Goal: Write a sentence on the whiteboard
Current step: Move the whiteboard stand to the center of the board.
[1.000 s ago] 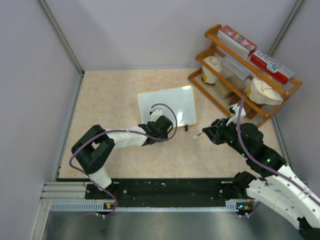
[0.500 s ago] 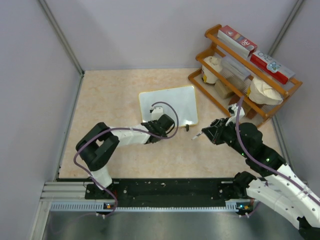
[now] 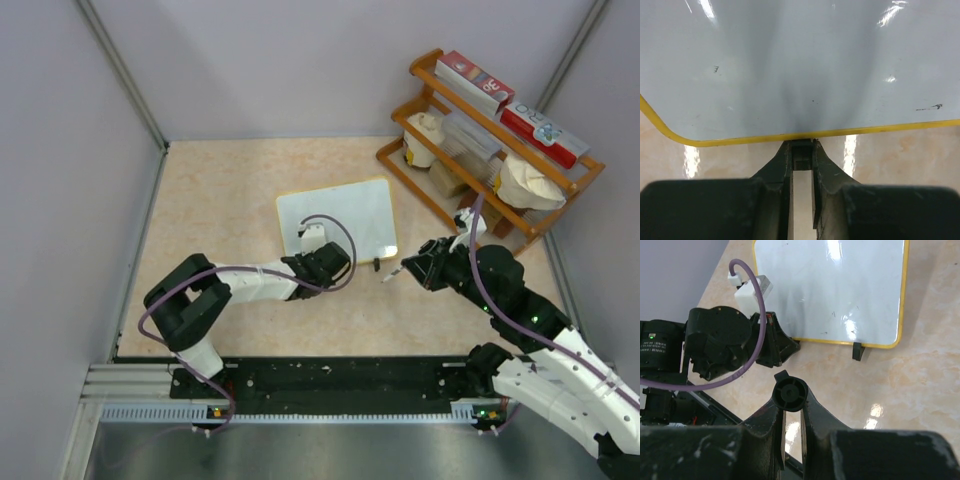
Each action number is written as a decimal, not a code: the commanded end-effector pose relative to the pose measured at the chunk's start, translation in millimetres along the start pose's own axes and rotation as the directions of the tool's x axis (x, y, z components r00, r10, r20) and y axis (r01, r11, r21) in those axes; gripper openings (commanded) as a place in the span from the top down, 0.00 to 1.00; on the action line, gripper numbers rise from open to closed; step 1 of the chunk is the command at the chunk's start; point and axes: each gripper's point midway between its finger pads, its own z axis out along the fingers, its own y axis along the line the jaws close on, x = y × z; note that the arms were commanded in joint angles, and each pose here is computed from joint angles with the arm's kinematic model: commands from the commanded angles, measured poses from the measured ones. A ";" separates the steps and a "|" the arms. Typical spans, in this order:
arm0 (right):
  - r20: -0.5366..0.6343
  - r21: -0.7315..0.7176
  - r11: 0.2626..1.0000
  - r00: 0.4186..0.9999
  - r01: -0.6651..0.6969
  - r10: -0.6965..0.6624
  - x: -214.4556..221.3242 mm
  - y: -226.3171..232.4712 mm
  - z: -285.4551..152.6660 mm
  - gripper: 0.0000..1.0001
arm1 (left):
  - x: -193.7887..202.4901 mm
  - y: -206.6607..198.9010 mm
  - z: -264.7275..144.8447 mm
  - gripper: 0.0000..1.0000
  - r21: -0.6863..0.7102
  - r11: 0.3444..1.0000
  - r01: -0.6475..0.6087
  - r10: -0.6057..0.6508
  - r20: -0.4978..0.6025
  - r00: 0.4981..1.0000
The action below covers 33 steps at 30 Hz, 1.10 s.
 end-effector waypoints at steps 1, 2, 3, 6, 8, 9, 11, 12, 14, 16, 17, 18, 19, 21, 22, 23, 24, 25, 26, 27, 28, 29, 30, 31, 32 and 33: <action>0.020 -0.021 1.000 1.000 0.013 -0.013 -4.9 3.6 -1.5 1.00 | 69.7 34.9 -26.2 1.00 -0.123 0.987 -0.108 0.080 -0.212 0.974; 0.018 -0.020 1.000 1.000 0.018 -0.017 -4.3 3.1 -1.2 1.00 | 69.0 33.7 -30.5 1.00 -0.125 0.987 -0.105 0.077 -0.210 0.975; 0.017 -0.020 1.000 1.000 0.014 -0.014 -4.4 3.1 -0.9 1.00 | 71.9 38.7 -35.8 1.00 -0.142 0.983 -0.115 0.082 -0.221 0.972; 0.016 -0.019 1.000 1.000 0.019 -0.018 -3.5 2.4 -0.8 1.00 | 77.0 37.1 -49.1 1.00 -0.135 0.986 -0.096 0.064 -0.224 0.973; 0.014 -0.020 1.000 1.000 0.022 -0.022 -2.8 2.3 -0.3 1.00 | 82.4 40.5 -60.8 1.00 -0.160 0.983 -0.086 0.048 -0.231 0.972; 0.012 -0.017 1.000 1.000 0.024 -0.024 -2.0 1.5 -0.1 1.00 | 84.5 40.7 -64.1 1.00 -0.166 0.983 -0.084 0.043 -0.234 0.971; 0.011 -0.016 1.000 1.000 0.024 -0.024 -1.1 0.9 0.0 1.00 | 92.3 37.8 -73.6 1.00 -0.167 0.982 -0.089 0.046 -0.245 0.969; 0.010 -0.014 1.000 1.000 0.022 -0.022 -0.7 0.4 0.6 1.00 | 96.1 35.5 -76.6 1.00 -0.167 0.983 -0.077 0.034 -0.248 0.968; 0.007 -0.010 1.000 1.000 0.029 -0.029 1.0 -1.1 0.8 1.00 | 107.6 28.4 -83.4 1.00 -0.145 0.985 -0.098 0.057 -0.263 0.963; 0.011 -0.010 0.999 0.999 0.032 -0.031 0.4 -1.2 0.3 1.00 | 116.3 25.2 -87.0 1.00 -0.158 0.982 -0.099 0.055 -0.263 0.963; 0.010 -0.008 0.999 0.999 0.034 -0.034 0.8 -2.0 0.5 1.00 | 120.2 27.3 -88.2 1.00 -0.170 0.980 -0.105 0.056 -0.272 0.961; 0.016 -0.010 0.999 0.999 0.035 -0.034 -0.4 -1.5 -0.3 1.00 | 123.7 26.3 -88.1 1.00 -0.173 0.980 -0.101 0.050 -0.278 0.959; 0.012 -0.008 0.999 0.999 0.038 -0.038 0.8 -2.3 0.2 1.00 | 127.6 23.5 -89.0 1.00 -0.168 0.980 -0.109 0.057 -0.284 0.957; 0.011 -0.007 0.999 0.999 0.037 -0.037 1.3 -2.7 0.3 1.00 | 130.9 18.2 -91.1 1.00 -0.155 0.981 -0.116 0.068 -0.289 0.955; 0.011 -0.009 0.999 0.999 0.040 -0.040 1.2 -2.5 0.0 1.00 | 132.7 13.9 -93.4 0.97 -0.144 0.982 -0.123 0.077 -0.289 0.954; 0.011 -0.010 0.999 0.999 0.041 -0.041 1.4 -2.2 0.0 1.00 | 133.9 11.6 -94.2 0.91 -0.138 0.983 -0.125 0.080 -0.292 0.953; 0.009 -0.007 0.999 0.999 0.042 -0.042 2.1 -2.9 0.5 1.00 | 134.3 9.2 -95.0 0.82 -0.132 0.983 -0.125 0.082 -0.291 0.953; 0.009 -0.006 0.999 0.999 0.044 -0.044 2.0 -3.2 0.5 1.00 | 135.9 6.8 -96.8 0.74 -0.122 0.984 -0.130 0.090 -0.292 0.952; 0.007 -0.007 0.999 0.999 0.042 -0.042 2.6 -3.4 0.7 1.00 | 136.3 4.5 -97.6 0.60 -0.114 0.985 -0.131 0.093 -0.291 0.952; 0.009 -0.007 0.999 0.999 0.042 -0.042 2.4 -3.2 0.4 1.00 | 136.5 2.9 -99.2 0.54 -0.107 0.985 -0.133 0.097 -0.289 0.952; 0.009 -0.007 0.999 0.999 0.042 -0.042 2.7 -3.4 0.3 1.00 | 137.9 2.2 -101.1 0.51 -0.099 0.986 -0.136 0.103 -0.288 0.952; 0.007 -0.007 0.999 0.999 0.044 -0.043 3.3 -3.9 0.2 1.00 | 137.5 1.0 -102.6 0.47 -0.093 0.987 -0.133 0.102 -0.286 0.953; 0.008 -0.009 0.999 0.999 0.044 -0.044 3.3 -3.4 -0.2 1.00 | 137.7 -0.4 -103.9 0.44 -0.086 0.987 -0.133 0.104 -0.282 0.954; 0.005 -0.007 0.999 0.999 0.044 -0.044 4.2 -4.0 0.0 1.00 | 137.8 -1.3 -107.9 0.44 -0.072 0.988 -0.135 0.110 -0.280 0.954; 0.009 -0.011 0.999 0.999 0.045 -0.045 3.5 -3.3 -0.6 1.00 | 137.2 -2.5 -110.4 0.44 -0.062 0.989 -0.134 0.111 -0.278 0.954; 0.011 -0.009 0.999 0.999 0.045 -0.045 3.0 -3.6 -0.8 1.00 | 136.0 -3.6 -112.7 0.43 -0.052 0.990 -0.134 0.115 -0.273 0.955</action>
